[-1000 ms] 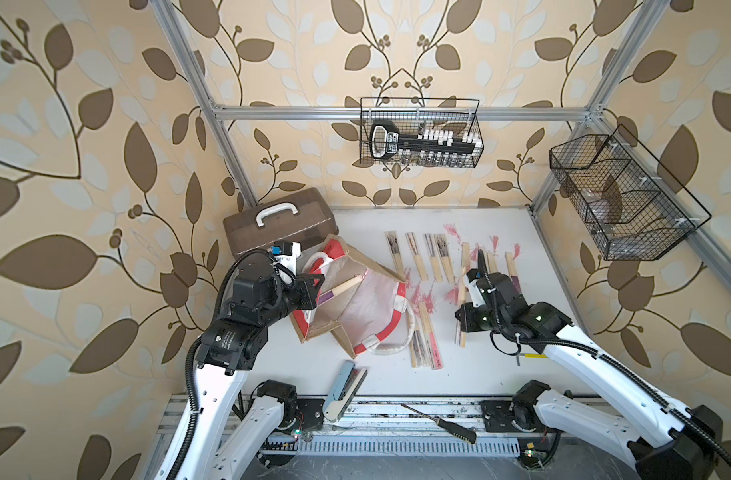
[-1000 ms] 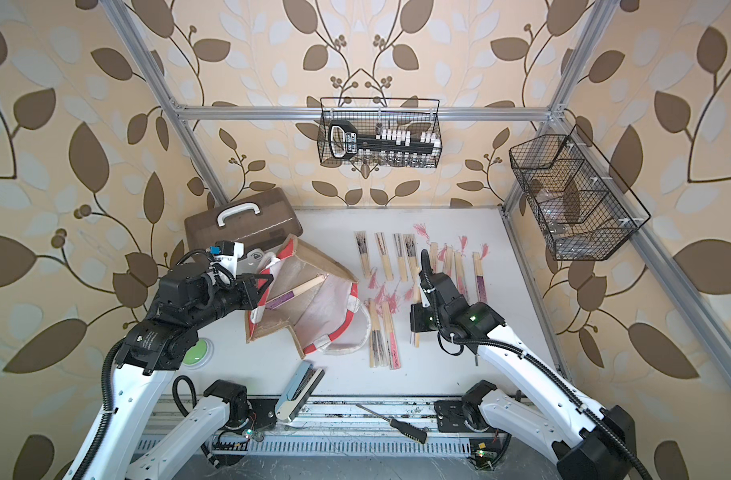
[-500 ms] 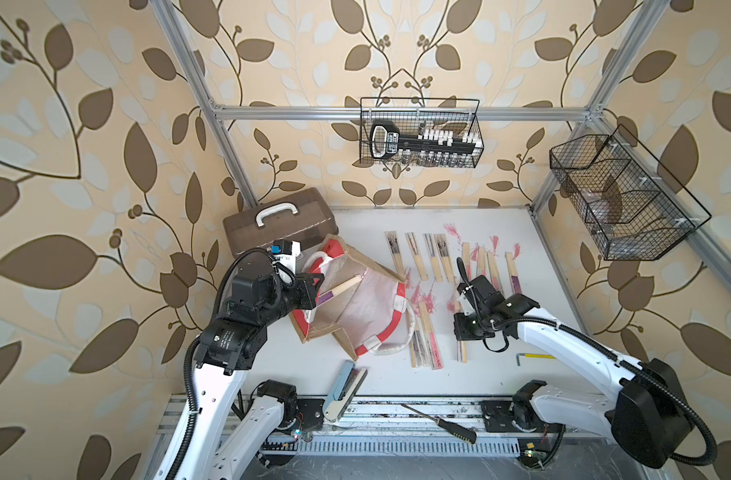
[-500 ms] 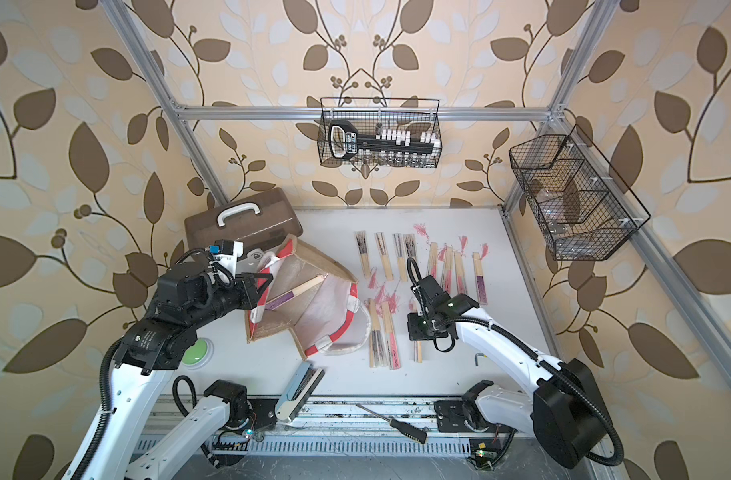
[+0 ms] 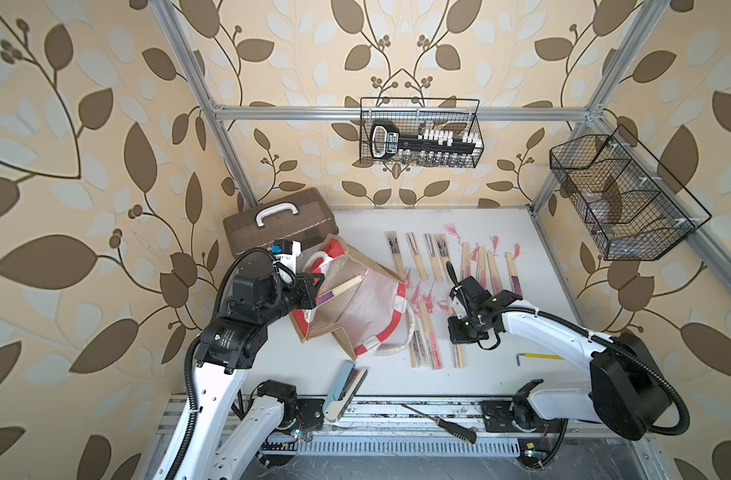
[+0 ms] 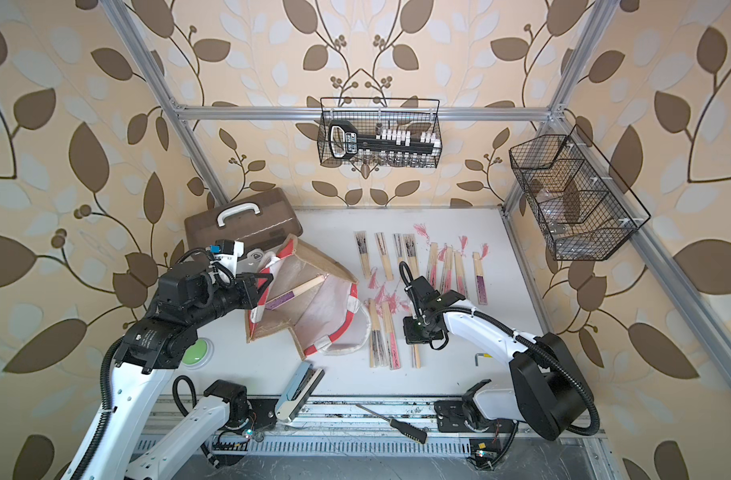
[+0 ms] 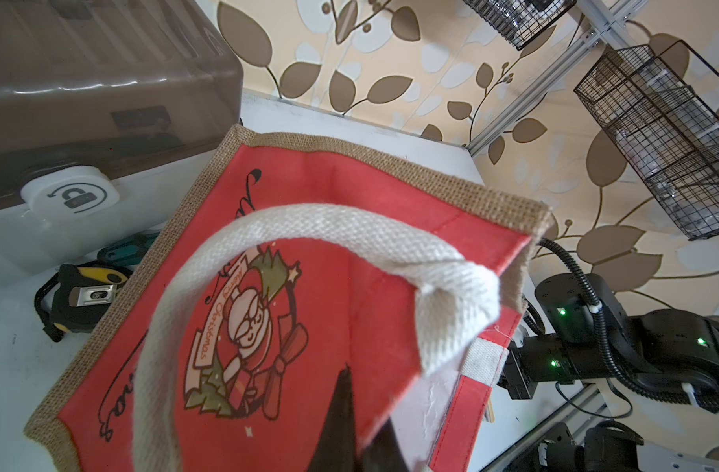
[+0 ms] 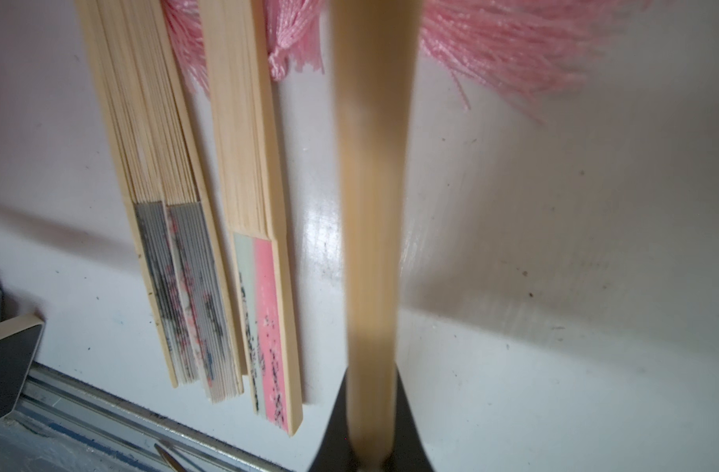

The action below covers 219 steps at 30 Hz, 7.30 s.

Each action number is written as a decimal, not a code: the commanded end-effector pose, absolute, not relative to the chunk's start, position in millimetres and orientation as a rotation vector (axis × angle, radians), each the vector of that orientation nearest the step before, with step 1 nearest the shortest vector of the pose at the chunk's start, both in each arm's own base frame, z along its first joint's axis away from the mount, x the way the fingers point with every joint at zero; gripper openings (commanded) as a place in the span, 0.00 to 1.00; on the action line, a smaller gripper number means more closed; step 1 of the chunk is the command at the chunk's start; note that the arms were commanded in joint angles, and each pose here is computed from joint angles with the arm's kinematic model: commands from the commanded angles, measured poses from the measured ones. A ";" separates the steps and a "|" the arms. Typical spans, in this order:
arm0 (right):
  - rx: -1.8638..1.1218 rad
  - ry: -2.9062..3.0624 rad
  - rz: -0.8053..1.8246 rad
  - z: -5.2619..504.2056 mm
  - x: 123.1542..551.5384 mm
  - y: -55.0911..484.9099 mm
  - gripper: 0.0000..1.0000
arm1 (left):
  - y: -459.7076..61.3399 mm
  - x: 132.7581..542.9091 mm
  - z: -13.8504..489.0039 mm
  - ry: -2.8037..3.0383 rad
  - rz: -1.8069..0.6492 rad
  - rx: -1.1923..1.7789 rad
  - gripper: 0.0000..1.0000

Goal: Take out the folding fans from the tote bags
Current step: Place the folding fan at the center of the board, then pick up the folding fan from the canvas bag.

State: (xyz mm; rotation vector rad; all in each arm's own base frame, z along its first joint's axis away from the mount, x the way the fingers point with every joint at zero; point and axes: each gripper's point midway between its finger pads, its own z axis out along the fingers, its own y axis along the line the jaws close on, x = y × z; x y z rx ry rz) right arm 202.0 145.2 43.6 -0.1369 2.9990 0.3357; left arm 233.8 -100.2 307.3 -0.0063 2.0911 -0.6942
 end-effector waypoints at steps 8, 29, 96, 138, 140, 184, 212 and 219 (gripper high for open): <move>-0.221 3.089 0.354 18.0 193.2 153.3 0.01 | -103.8 228.8 335.1 2.023 -0.710 0.055 0.00; -0.197 3.129 0.348 -0.4 198.5 150.2 0.09 | -103.2 229.0 334.9 2.032 -0.704 0.053 0.00; 0.268 1.794 0.782 280.3 203.5 95.8 0.83 | -118.7 208.7 341.4 2.076 -0.758 0.229 0.00; 0.193 2.039 1.185 264.1 178.1 415.0 0.58 | -128.1 216.9 332.9 1.967 -0.760 0.342 0.00; 0.210 2.058 1.158 256.7 179.9 422.2 0.58 | -127.7 216.5 337.5 1.948 -0.756 0.344 0.00; 0.028 2.075 0.724 127.0 223.1 473.6 0.65 | -130.4 215.8 341.0 1.976 -0.799 0.318 0.00; 0.831 2.164 1.304 97.4 280.8 513.8 0.78 | -144.7 217.9 335.6 1.988 -0.919 0.343 0.00; 0.902 2.076 1.382 106.8 286.5 503.9 0.78 | -145.2 219.2 330.2 2.007 -0.924 0.338 0.00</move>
